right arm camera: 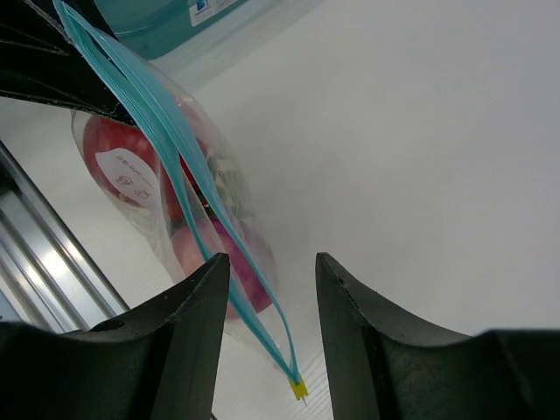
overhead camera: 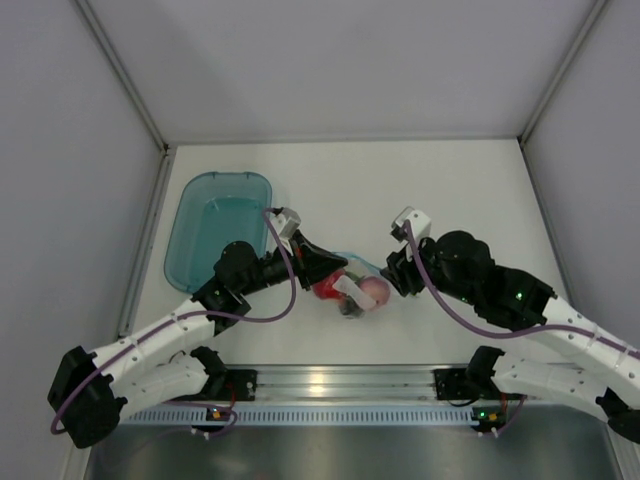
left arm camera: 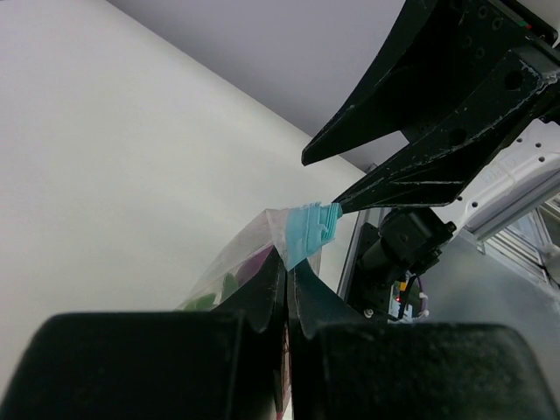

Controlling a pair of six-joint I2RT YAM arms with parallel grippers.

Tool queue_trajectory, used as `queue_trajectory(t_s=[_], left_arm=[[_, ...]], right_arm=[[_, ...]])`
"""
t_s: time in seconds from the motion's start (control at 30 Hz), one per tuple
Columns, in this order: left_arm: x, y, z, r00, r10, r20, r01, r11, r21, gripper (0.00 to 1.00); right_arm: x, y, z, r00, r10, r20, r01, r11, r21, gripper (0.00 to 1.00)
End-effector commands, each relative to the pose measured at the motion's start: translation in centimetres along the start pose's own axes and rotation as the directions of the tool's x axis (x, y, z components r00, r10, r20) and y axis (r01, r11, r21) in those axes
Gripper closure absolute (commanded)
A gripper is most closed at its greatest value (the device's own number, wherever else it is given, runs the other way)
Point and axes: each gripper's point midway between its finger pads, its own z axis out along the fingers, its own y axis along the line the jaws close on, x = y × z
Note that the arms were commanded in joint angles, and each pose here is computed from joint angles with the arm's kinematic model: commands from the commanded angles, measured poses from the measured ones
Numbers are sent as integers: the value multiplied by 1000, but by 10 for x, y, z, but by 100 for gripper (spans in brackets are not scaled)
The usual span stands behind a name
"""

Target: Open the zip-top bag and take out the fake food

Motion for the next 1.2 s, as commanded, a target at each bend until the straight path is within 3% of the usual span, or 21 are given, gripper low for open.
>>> queue_trajectory(t_s=[0.0, 0.3, 0.4, 0.5, 0.53, 0.6, 0.77, 0.9, 0.97, 1.07, 1.13, 1.17], left_arm=[[-46, -30, 1, 992, 46, 118, -57, 994, 93, 100], [-51, -43, 0, 993, 30, 118, -47, 988, 147, 100], [-52, -49, 0, 994, 23, 104, -41, 983, 179, 100], [-52, -52, 1, 995, 28, 98, -46, 980, 192, 100], [-51, -50, 1, 995, 29, 98, -46, 982, 185, 100], [-47, -42, 4, 995, 32, 90, -47, 986, 161, 100], [-18, -23, 24, 999, 29, -38, -22, 982, 187, 100], [0, -8, 43, 987, 122, -105, -94, 966, 239, 99], [13, 10, 54, 984, 103, -146, -70, 975, 213, 93], [12, 39, 70, 987, 19, -160, 1, 993, 122, 61], [7, 58, 77, 989, -28, -144, 33, 999, 33, 31], [12, 65, 80, 987, -58, -148, 59, 998, 2, 25]], right_arm=[[-25, -2, 0, 996, 7, 86, -7, 1000, -2, 55], [-17, 7, 16, 999, 2, 52, 0, 999, -42, 56], [-19, 7, 18, 998, 3, 61, -1, 999, -39, 60], [-23, 5, 17, 997, 4, 73, -2, 1000, -31, 75], [-23, 4, 16, 997, -26, 76, 28, 999, -27, 90], [-26, -1, 13, 996, -24, 81, 24, 1000, -3, 100], [-21, -9, 6, 999, -28, 35, 26, 999, 38, 100], [-9, -21, 3, 999, 44, -21, -41, 992, 122, 100], [1, -33, 3, 994, 81, -70, -64, 975, 211, 100], [12, -46, 9, 980, 163, -116, -118, 939, 324, 100], [18, -48, 14, 967, 221, -130, -161, 916, 366, 100], [23, -50, 21, 962, 233, -144, -160, 905, 395, 100]])
